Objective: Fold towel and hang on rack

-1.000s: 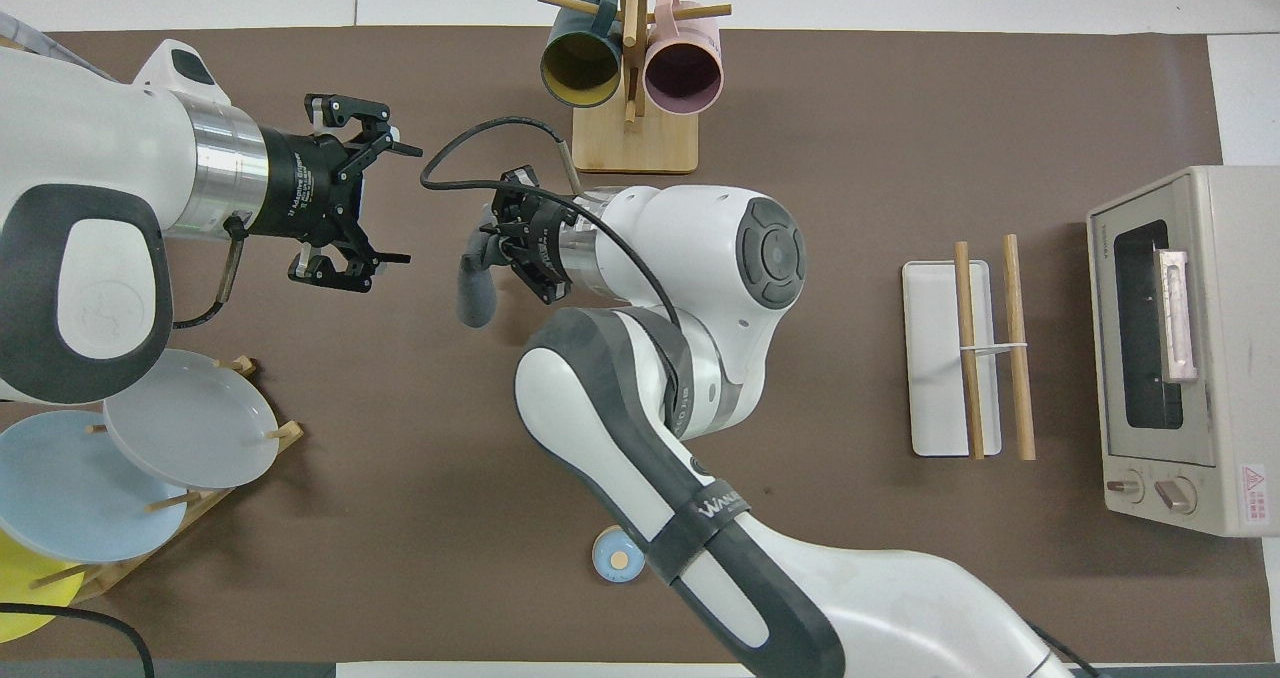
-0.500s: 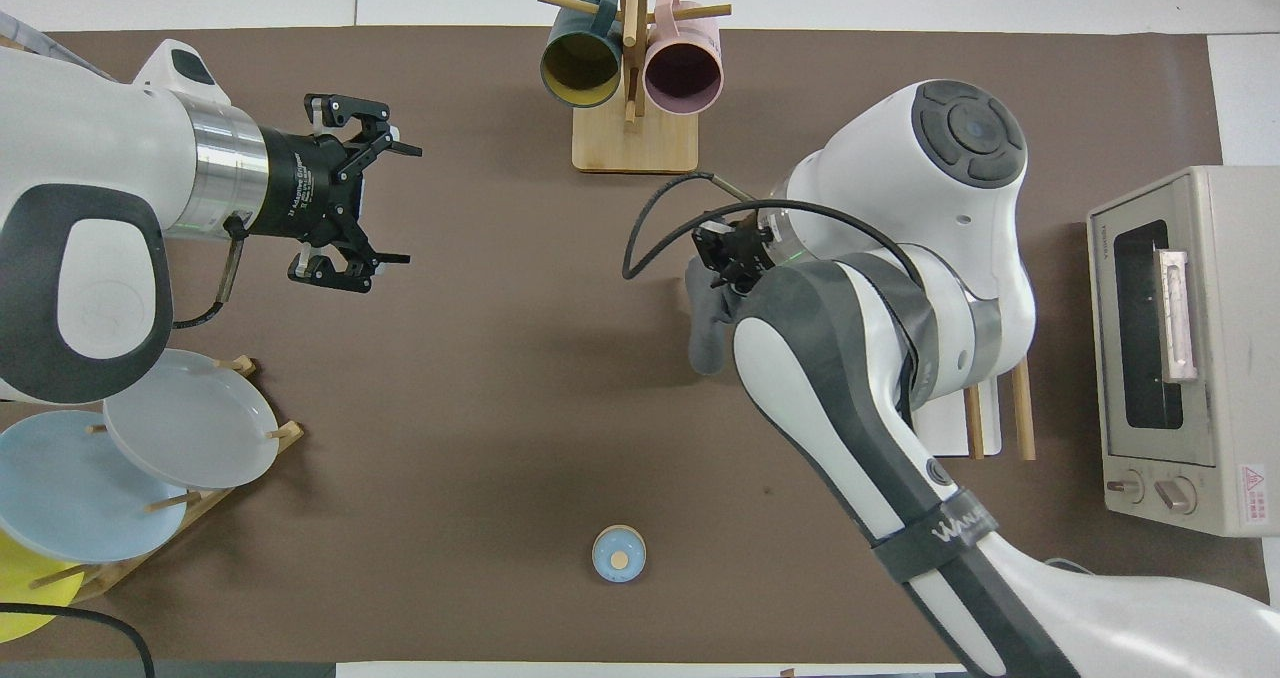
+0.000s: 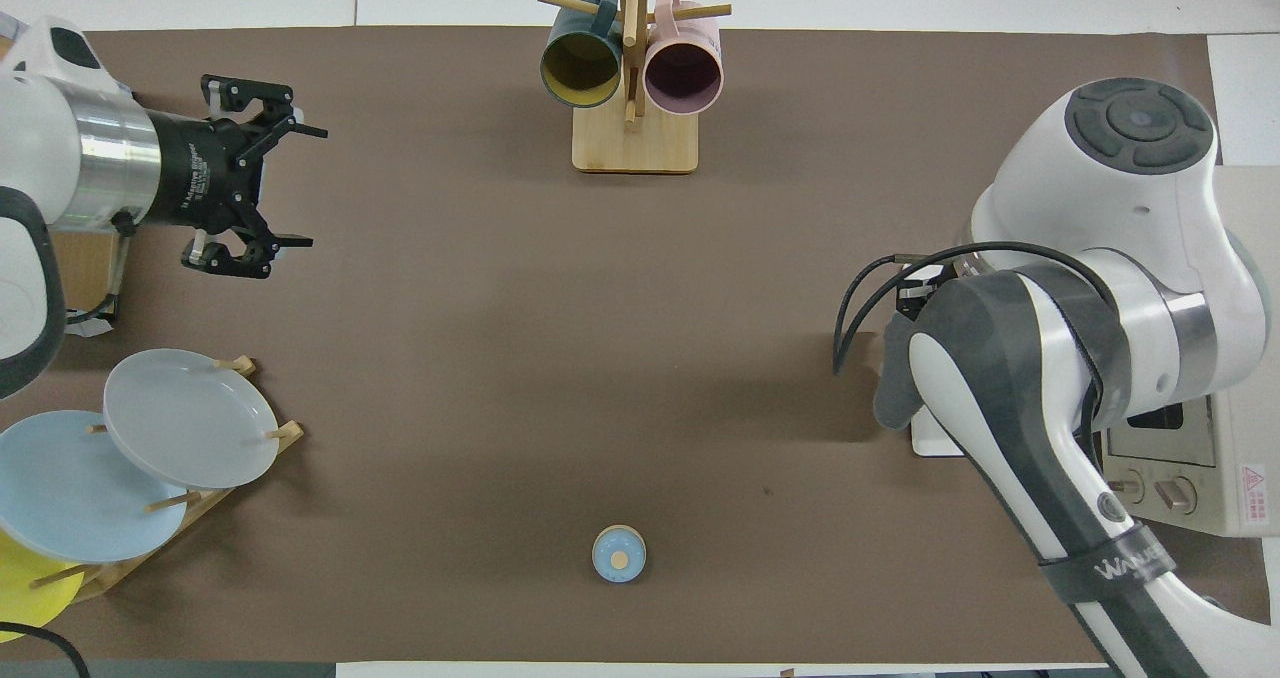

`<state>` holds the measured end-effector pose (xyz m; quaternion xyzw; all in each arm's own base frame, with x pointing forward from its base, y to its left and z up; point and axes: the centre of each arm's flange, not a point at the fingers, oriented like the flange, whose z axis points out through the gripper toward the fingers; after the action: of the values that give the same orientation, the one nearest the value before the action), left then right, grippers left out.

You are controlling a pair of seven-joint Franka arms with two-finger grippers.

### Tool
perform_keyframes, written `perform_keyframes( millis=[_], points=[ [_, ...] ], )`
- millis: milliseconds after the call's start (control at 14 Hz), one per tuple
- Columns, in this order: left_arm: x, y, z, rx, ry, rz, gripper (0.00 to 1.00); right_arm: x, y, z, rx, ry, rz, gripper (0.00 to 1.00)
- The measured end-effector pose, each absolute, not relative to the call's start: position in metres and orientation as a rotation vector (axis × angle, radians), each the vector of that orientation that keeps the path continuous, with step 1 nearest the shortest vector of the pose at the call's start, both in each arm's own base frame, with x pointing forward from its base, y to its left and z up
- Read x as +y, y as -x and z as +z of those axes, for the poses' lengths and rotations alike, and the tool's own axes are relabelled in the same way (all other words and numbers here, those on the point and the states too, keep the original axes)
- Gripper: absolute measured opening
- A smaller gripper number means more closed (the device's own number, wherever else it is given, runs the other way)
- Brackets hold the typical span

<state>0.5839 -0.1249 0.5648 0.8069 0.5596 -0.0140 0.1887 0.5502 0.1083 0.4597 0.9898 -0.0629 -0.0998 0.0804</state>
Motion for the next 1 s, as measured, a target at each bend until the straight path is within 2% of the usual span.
perform_keyframes(
  millis=[357, 643, 1000],
  points=[
    [-0.102, -0.582, 0.563, 1.206, -2.524, 0.031, 1.00, 0.070, -0.548, 0.447, 0.062, -2.807, -0.312, 0.04],
    [-0.071, -0.576, 0.577, 0.575, -2.887, 0.128, 1.00, 0.064, -0.549, 0.450, 0.182, -2.744, -0.302, 0.04],
    [-0.057, -0.558, 0.622, 0.044, -3.075, 0.016, 1.00, 0.073, -0.548, 0.453, 0.248, -2.684, -0.279, 0.04]
  ],
)
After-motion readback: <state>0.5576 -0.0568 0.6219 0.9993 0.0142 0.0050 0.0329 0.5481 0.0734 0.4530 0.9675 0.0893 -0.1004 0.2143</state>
